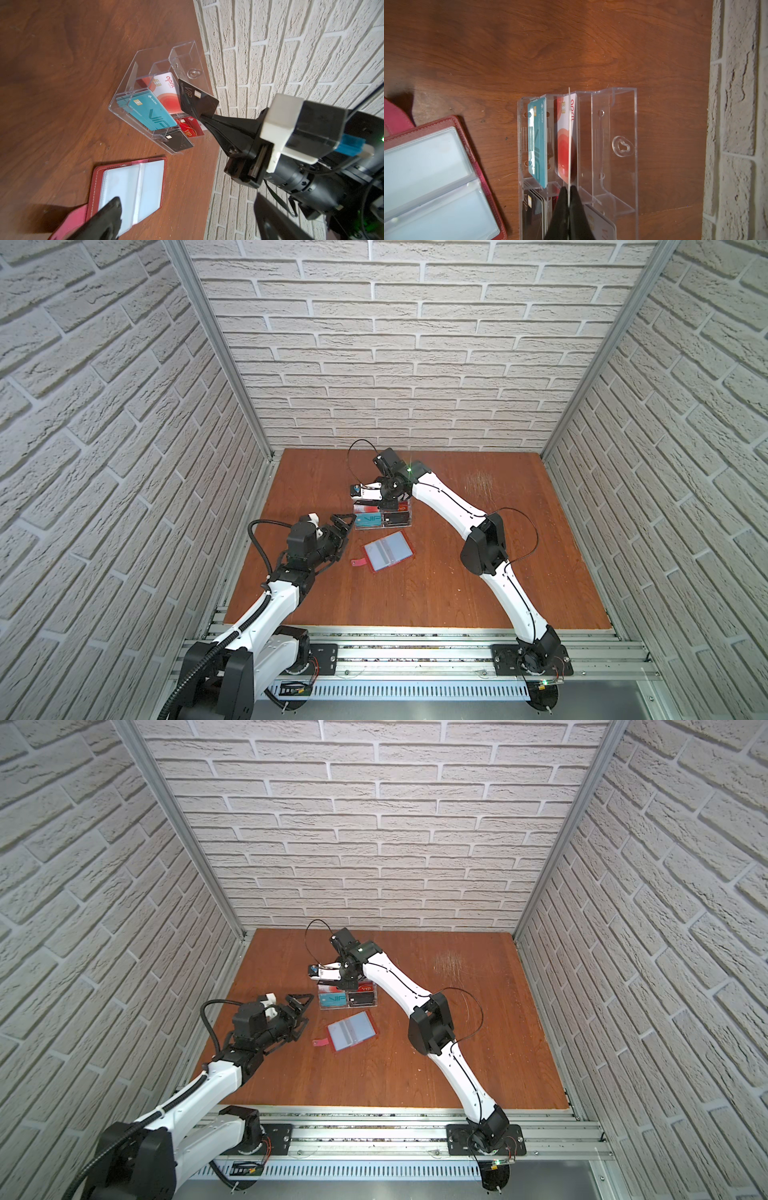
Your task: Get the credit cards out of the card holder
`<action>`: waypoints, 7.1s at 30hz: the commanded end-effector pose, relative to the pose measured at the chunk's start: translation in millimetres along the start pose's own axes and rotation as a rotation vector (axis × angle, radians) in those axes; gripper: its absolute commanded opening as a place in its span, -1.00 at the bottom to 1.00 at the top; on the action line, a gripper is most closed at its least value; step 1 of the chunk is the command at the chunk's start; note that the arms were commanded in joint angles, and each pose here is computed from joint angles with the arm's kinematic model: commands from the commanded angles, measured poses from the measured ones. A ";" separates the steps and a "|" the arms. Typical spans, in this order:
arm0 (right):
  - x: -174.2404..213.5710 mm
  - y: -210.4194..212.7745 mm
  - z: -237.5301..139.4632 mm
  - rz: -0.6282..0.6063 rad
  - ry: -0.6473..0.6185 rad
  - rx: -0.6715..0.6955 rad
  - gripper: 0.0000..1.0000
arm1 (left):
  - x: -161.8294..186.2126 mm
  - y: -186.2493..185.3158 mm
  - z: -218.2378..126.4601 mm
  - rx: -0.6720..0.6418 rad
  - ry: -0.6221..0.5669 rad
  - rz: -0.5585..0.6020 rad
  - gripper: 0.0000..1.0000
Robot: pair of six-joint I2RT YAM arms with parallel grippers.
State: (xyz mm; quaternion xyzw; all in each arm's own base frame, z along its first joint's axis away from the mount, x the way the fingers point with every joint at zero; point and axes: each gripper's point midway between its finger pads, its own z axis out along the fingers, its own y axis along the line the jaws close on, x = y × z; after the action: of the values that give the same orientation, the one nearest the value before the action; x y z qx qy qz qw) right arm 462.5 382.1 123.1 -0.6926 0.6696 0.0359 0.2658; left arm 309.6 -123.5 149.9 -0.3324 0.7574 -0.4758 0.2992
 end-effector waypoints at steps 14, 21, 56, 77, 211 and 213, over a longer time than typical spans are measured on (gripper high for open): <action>-28.9 -26.0 -40.1 0.003 -0.097 0.104 -0.89 | -5.1 -12.9 -2.4 0.058 -0.019 0.074 0.96; -32.1 -31.4 -52.6 0.002 -0.114 0.124 -0.90 | -5.4 -11.3 2.0 0.061 -0.013 0.066 0.96; -1.0 -33.2 -7.7 0.018 -0.030 0.106 -0.90 | -5.6 1.6 6.9 0.041 -0.012 0.063 0.96; 16.6 -24.5 18.7 0.039 0.043 0.084 -0.90 | -7.5 11.6 5.2 0.031 -0.017 0.048 0.96; 130.8 18.2 -131.2 1.078 -0.238 0.487 0.99 | -51.7 -74.2 173.4 -0.014 -0.029 0.339 0.97; 131.1 18.5 -130.0 1.078 -0.235 0.485 0.99 | -51.7 -75.4 173.4 -0.009 -0.030 0.339 0.97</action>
State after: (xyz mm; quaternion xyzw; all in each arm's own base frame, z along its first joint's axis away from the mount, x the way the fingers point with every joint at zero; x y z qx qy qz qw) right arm 412.1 207.2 167.6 -0.1729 0.8875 0.0794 0.4197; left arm 479.2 -197.8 142.5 -0.2154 0.8176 -0.3987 0.3551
